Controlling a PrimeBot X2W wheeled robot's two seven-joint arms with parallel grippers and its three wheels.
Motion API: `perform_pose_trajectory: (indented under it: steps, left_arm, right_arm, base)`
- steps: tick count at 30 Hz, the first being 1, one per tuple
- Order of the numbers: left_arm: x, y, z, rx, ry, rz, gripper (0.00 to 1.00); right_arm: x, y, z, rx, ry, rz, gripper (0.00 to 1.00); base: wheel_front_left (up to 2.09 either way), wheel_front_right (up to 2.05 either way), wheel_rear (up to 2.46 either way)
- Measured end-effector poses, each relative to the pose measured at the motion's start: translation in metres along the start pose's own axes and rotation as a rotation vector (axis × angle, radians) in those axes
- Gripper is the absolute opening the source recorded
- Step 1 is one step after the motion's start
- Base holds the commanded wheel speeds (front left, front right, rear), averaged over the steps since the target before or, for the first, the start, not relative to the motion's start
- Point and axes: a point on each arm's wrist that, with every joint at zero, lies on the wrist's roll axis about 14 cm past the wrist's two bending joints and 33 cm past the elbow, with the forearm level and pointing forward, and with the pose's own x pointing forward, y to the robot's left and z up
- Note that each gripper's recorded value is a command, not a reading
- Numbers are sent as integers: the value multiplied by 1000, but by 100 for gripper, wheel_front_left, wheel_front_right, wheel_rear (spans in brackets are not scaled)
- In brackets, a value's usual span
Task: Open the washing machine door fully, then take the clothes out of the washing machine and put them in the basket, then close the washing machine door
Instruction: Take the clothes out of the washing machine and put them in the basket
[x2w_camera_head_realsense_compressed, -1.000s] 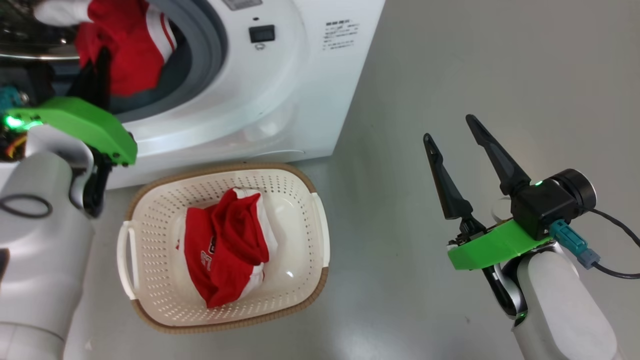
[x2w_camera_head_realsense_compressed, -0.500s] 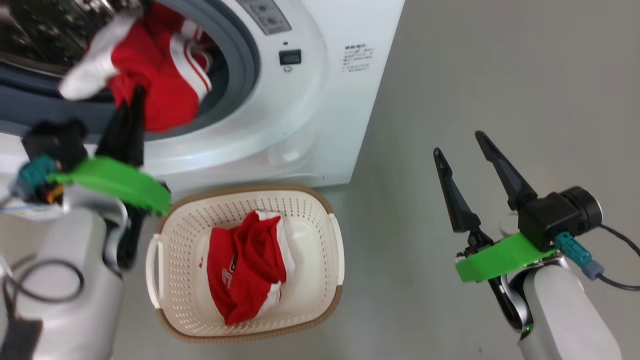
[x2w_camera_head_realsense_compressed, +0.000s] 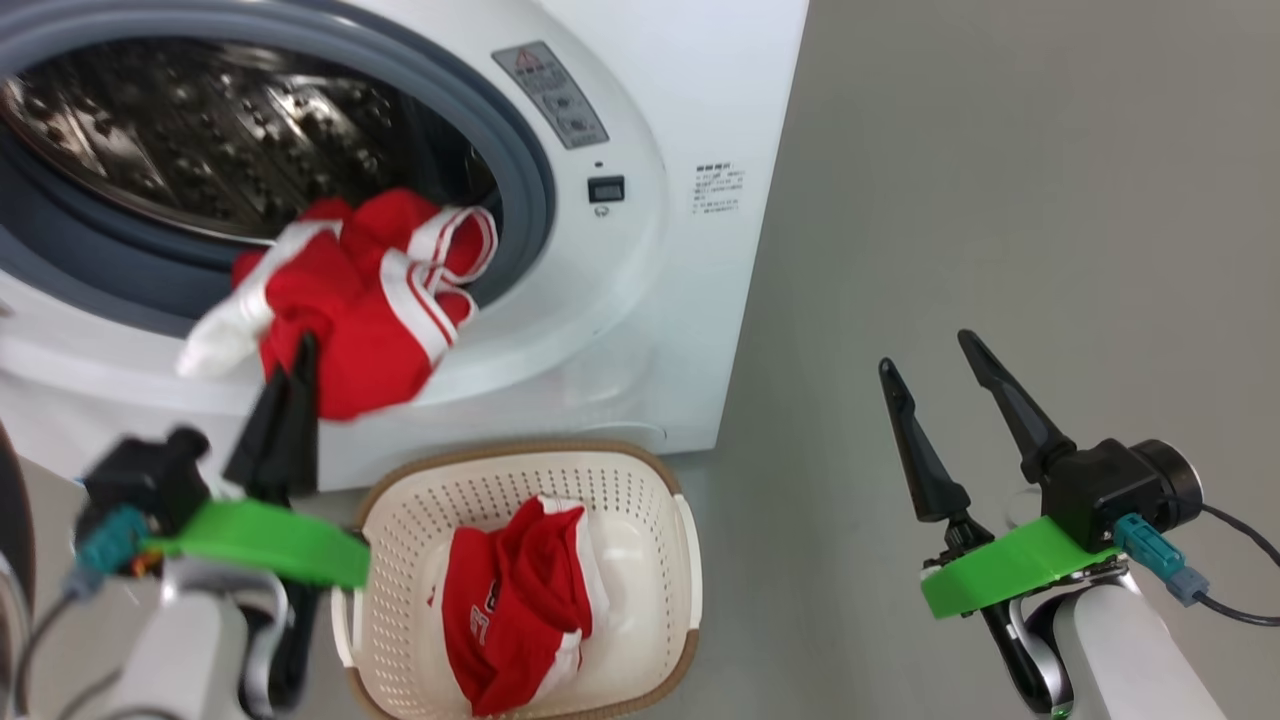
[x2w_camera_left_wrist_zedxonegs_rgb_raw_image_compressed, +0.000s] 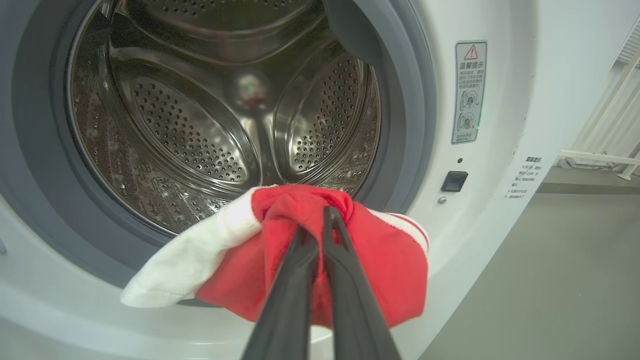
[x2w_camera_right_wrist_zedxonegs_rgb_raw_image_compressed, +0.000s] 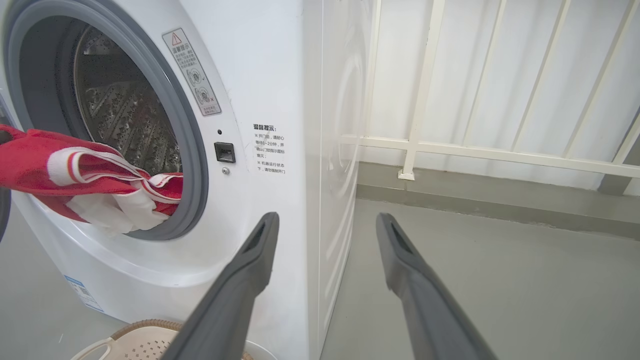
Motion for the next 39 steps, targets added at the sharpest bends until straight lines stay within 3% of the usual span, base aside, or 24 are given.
perform_pose_trajectory:
  steps: [22,39]
  left_arm:
    - [-75,-19,11,-59,-44,35,0]
    - [-61,-28,-123,-160,352,54,0]
  right_arm:
    - [-27,3,12,3,-22,-10,100]
    - [-24,-15,-21,47,65,-64,100]
  base:
    - [0,0,0]
    - [0,0,0]
